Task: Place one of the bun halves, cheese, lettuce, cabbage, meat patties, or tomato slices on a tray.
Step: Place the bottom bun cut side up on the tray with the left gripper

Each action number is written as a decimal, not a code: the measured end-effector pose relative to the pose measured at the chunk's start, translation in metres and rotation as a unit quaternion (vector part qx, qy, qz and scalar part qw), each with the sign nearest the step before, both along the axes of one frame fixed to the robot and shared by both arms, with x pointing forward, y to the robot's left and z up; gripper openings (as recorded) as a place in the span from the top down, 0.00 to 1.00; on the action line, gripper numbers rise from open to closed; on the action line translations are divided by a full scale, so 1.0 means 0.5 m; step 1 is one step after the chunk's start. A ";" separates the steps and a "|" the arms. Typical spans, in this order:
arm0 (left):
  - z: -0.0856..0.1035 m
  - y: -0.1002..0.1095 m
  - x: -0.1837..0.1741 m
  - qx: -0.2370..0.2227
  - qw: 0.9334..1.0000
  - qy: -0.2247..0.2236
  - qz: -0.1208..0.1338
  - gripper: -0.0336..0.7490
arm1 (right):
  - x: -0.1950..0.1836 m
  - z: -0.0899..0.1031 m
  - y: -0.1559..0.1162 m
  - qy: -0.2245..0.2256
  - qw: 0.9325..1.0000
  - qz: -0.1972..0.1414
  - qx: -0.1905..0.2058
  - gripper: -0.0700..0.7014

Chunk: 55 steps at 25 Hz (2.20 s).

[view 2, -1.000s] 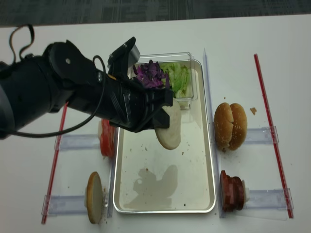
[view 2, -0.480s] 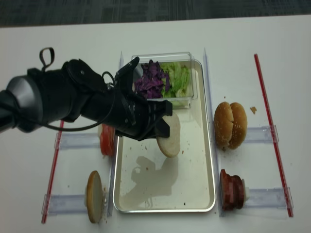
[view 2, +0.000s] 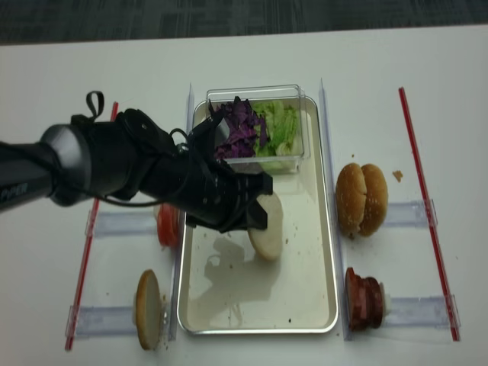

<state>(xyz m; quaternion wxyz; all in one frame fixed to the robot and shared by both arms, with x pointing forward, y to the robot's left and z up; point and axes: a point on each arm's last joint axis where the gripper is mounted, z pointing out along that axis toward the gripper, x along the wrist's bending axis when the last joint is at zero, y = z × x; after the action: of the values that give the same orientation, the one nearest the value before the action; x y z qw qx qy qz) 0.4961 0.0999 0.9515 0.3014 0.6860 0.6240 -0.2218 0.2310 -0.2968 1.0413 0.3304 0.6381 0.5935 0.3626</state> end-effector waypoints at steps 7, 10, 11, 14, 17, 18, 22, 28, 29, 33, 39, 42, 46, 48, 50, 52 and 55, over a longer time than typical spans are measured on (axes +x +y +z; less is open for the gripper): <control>-0.020 0.004 0.003 0.010 1.000 0.009 0.005 0.92 | 0.000 0.000 0.000 0.000 1.000 0.000 0.000 0.50; -0.021 0.012 0.008 0.010 1.000 0.009 0.012 0.92 | 0.000 0.000 0.000 0.000 1.000 0.000 0.000 0.50; -0.021 0.015 0.010 0.010 1.000 0.009 0.014 0.92 | 0.000 0.000 0.000 0.000 1.000 0.000 0.000 0.50; -0.020 0.018 0.012 0.009 1.000 0.010 0.015 0.92 | 0.000 0.000 0.000 0.000 1.000 0.000 0.000 0.50; -0.021 0.020 0.011 0.013 1.000 0.009 0.010 0.92 | 0.000 0.000 0.000 0.000 1.000 0.000 0.000 0.50; -0.022 0.021 0.011 0.016 1.000 0.008 0.007 0.92 | 0.000 0.000 0.000 0.000 1.000 0.000 0.000 0.50; -0.022 0.022 0.011 0.017 1.000 0.008 0.005 0.92 | 0.000 0.000 0.000 0.000 1.000 0.000 0.000 0.50; -0.022 0.022 0.010 0.016 1.000 0.014 0.008 0.85 | 0.000 0.000 0.000 0.000 1.000 0.000 0.000 0.50; -0.022 0.023 0.010 0.016 1.000 0.015 0.009 0.83 | 0.000 0.000 0.000 0.000 1.000 0.000 0.000 0.50; -0.022 0.023 0.010 0.017 1.000 0.019 0.010 0.74 | 0.000 0.000 0.000 0.000 1.000 0.000 0.000 0.50; -0.026 0.027 0.007 0.032 0.999 0.027 0.007 0.67 | 0.000 0.000 0.000 0.000 1.000 0.000 0.000 0.50; -0.028 0.030 0.005 0.042 0.999 0.030 0.004 0.67 | 0.000 0.000 0.000 0.000 1.000 0.000 0.000 0.50; -0.029 0.032 0.005 0.044 0.999 0.032 0.002 0.66 | 0.000 0.000 0.000 0.000 1.000 0.000 0.000 0.50; -0.028 0.036 0.006 0.042 0.998 0.037 0.004 0.66 | 0.000 0.000 0.000 0.000 1.000 0.000 0.000 0.50; -0.028 0.043 0.011 0.042 0.998 0.039 0.010 0.65 | 0.000 0.000 0.000 0.000 1.000 0.000 0.000 0.50; -0.028 0.047 0.013 0.041 0.998 0.040 0.014 0.65 | 0.000 0.000 0.000 0.000 1.000 0.000 0.000 0.50; -0.027 0.048 0.013 0.041 0.998 0.039 0.013 0.65 | 0.000 0.000 0.000 0.000 1.000 0.000 0.000 0.50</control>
<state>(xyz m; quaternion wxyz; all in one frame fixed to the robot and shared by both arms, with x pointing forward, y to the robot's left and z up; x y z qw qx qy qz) 0.5025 0.1238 0.9379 0.2508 0.6808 0.6525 -0.2189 0.2310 -0.2968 1.0413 0.3304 0.6381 0.5935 0.3626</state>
